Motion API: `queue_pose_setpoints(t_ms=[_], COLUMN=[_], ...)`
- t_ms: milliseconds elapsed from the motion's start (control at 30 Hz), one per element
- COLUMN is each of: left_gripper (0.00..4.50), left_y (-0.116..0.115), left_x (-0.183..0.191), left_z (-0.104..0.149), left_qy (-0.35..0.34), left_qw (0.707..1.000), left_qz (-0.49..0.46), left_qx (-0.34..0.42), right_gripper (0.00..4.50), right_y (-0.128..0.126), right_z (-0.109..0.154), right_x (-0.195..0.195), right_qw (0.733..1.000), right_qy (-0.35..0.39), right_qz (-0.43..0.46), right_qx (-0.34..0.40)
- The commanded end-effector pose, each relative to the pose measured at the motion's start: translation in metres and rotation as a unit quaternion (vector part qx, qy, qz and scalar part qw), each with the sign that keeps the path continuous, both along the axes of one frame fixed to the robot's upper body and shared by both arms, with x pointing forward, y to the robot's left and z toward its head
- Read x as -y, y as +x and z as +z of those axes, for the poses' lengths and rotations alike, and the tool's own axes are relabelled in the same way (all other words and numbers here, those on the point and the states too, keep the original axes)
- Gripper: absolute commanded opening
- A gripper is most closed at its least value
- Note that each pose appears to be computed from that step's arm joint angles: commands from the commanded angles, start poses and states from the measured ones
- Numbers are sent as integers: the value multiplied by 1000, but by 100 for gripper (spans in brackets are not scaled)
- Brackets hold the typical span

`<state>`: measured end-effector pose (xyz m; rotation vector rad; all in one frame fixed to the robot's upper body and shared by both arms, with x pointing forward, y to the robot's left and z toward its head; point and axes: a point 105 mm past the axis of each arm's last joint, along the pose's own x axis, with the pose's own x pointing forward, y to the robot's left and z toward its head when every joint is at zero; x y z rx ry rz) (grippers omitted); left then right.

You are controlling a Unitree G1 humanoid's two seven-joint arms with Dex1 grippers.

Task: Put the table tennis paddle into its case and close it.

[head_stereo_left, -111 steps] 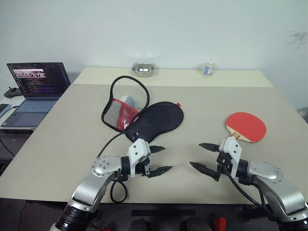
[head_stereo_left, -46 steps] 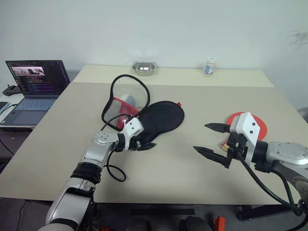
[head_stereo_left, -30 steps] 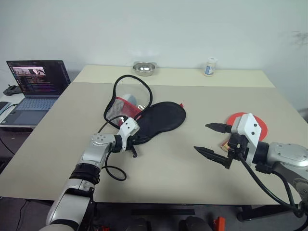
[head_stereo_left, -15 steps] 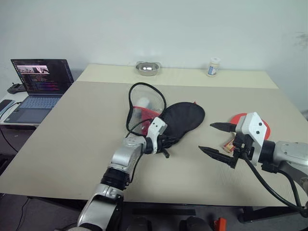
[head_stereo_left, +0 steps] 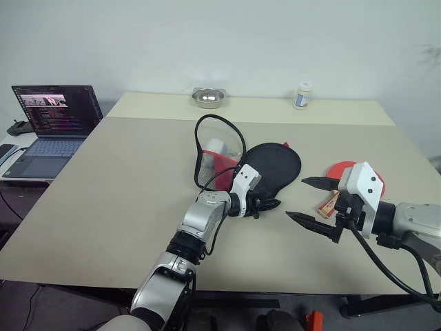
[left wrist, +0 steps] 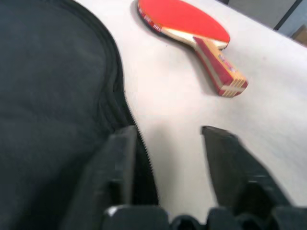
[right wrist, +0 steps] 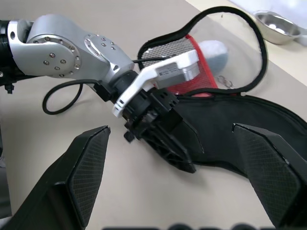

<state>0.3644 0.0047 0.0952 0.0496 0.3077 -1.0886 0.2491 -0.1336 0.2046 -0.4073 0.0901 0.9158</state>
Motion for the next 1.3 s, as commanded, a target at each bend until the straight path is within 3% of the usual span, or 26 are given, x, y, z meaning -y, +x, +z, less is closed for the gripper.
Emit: queue_pose_setpoints(t_ms=[33,100,333,533,667,933,1300], left_gripper=[390,448,448,448,448,448,448], left_y=[-4,-7,-21,-42,-44,-52,-60], left_x=[-12,-30,-81,-122,-135,-141,-133], left_z=[19,26,62,87,96,116,122], left_qy=[-1,3,-27,-36,-35,-8,-4], left_qw=[998,997,991,987,985,978,975], left_qz=[-21,-31,-68,-100,-102,-128,-138], left_qx=[51,68,112,124,135,166,177], right_gripper=[450,450,450,450,450,450,450], right_y=[-1,6,26,62,79,105,109], right_z=[10,12,1,-55,-71,-91,-101], right_x=[-1,1,-3,-11,-18,-30,-57], right_qw=[1000,999,992,969,959,944,955], right_qy=[13,30,91,88,95,109,90], right_qz=[-7,-27,-83,-193,-223,-258,-209], right_qx=[16,19,-19,-124,-147,-177,-188])
